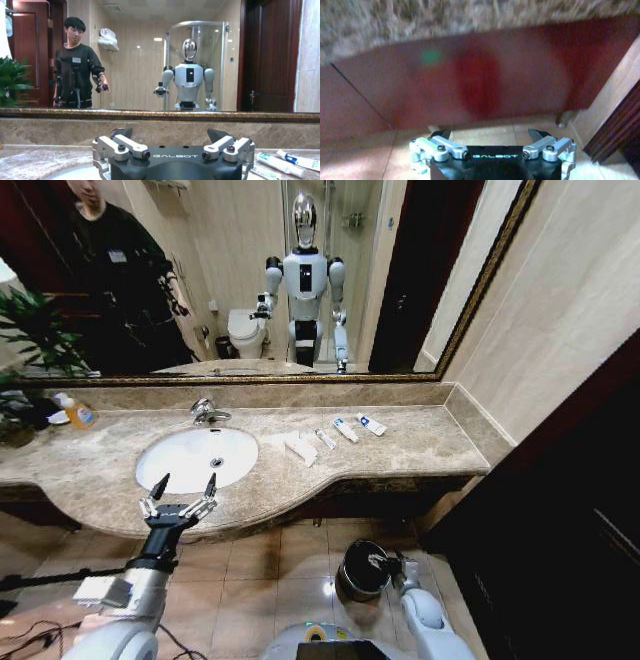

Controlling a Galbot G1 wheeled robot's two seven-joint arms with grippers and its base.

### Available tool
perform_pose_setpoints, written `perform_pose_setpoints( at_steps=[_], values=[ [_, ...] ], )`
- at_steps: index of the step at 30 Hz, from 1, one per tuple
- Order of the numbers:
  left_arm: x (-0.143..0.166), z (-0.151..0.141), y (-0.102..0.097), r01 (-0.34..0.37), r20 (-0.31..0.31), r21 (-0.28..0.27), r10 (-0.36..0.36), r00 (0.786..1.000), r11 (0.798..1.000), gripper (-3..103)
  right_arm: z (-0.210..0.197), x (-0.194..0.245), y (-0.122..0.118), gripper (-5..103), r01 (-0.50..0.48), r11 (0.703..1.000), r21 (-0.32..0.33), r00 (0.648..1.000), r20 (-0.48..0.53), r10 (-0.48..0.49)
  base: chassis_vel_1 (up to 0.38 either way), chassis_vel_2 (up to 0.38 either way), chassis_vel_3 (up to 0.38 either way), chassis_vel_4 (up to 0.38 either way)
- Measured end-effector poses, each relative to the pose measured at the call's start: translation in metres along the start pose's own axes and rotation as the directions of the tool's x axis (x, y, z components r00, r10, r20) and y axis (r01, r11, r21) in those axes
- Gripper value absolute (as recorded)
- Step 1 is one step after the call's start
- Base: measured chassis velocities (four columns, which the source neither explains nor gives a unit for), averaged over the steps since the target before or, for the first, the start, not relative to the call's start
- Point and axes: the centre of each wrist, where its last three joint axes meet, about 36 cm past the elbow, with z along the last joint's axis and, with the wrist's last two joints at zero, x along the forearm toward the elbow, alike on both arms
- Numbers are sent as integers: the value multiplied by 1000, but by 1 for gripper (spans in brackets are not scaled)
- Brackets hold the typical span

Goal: Pick up the trash from the sink and place it in the trash bin.

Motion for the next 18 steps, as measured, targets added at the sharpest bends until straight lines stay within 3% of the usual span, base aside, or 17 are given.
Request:
perform_pose_setpoints(
  at_steps=[8, 11, 18],
  values=[
    [0, 0, 0, 0, 0, 0, 0, 1000, 1000, 100, -54, 37, 4, 100, 52, 999, -10, 991, 122, -50, 0, 0, 0, 0],
    [0, 0, 0, 0, 0, 0, 0, 1000, 1000, 100, -101, 70, 24, 100, 83, 997, -5, 971, 227, -80, 0, 0, 0, 0],
    [0, 0, 0, 0, 0, 0, 0, 1000, 1000, 100, -162, 125, 61, 100, 118, 993, 7, 923, 368, -112, 0, 0, 0, 0]
  ],
)
